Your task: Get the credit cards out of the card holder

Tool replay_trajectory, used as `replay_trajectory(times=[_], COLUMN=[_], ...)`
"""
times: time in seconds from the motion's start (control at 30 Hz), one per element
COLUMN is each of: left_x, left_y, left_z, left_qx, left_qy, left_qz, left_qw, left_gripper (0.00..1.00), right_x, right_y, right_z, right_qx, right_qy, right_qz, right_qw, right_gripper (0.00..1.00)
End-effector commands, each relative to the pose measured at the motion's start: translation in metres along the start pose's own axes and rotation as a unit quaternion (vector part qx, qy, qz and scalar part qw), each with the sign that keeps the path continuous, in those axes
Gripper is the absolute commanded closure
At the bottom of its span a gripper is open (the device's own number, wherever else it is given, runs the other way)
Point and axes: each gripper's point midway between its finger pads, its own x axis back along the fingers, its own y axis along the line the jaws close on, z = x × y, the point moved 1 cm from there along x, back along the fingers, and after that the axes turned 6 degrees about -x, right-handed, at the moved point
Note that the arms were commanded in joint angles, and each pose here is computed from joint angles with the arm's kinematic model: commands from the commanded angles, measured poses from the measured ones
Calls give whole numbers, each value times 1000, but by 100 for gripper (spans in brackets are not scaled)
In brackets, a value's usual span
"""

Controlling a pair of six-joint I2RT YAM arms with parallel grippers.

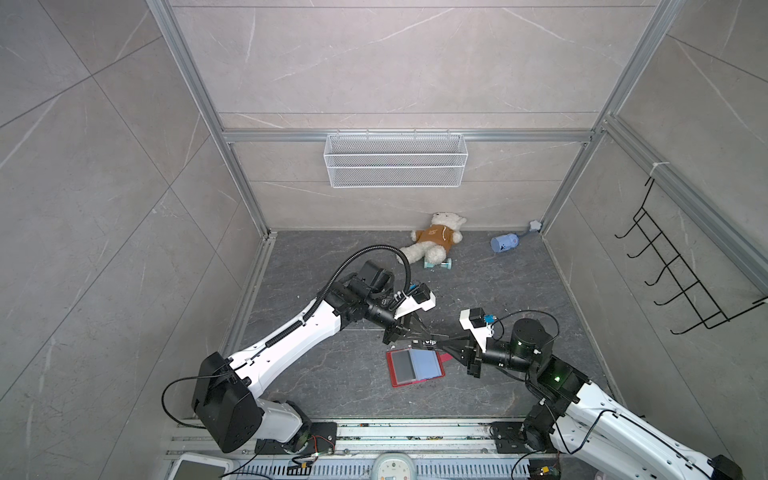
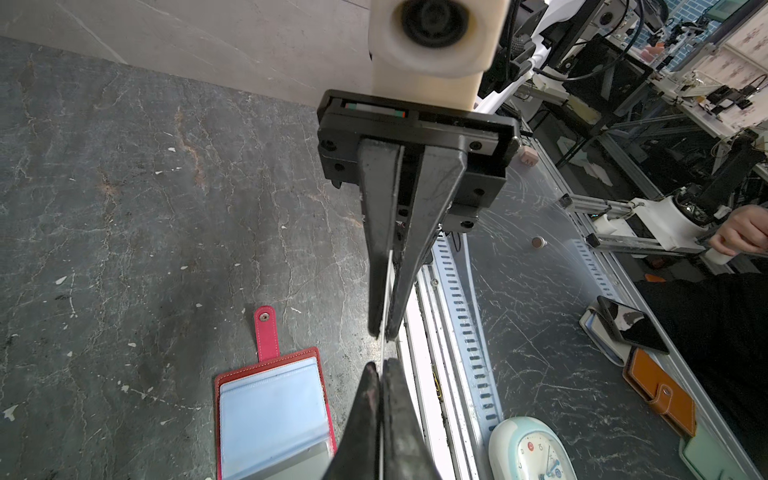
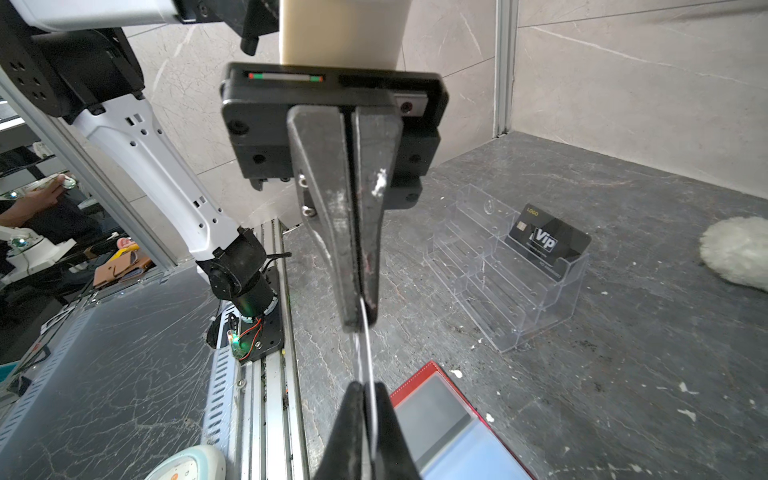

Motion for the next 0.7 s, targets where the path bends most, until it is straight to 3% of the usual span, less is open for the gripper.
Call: replay_trajectory(times=[0.0, 0.17, 0.23, 0.4, 0.43, 0.67], left_x=[10, 13, 14, 17, 18, 21], left_y=[-3, -4, -5, -4, -4, -4], left_z=[-8, -6, -5, -3, -2, 1], left_qx=[-33, -31, -32, -25, -24, -21], left_qy=[-1, 4, 5, 10, 11, 15], left_qz=[-23, -35, -41, -51, -52, -59], left_qw=[999, 999, 999, 998, 998, 998], left_gripper=[100, 100, 100, 100, 100, 100], right_x=[2, 5, 7, 15, 17, 25], right_y=[3, -2, -6, -13, -14, -19], right_z=[-14, -18, -20, -23, -23, -22], right_qx=[3, -5, -7, -15, -19, -34], right_qy=[-17, -25, -31, -44, -47, -54], right_qz=[4, 24, 39, 72, 79, 105], right_qw=[1000, 999, 999, 996, 996, 992], right_gripper=[71, 46, 29, 11, 3, 1])
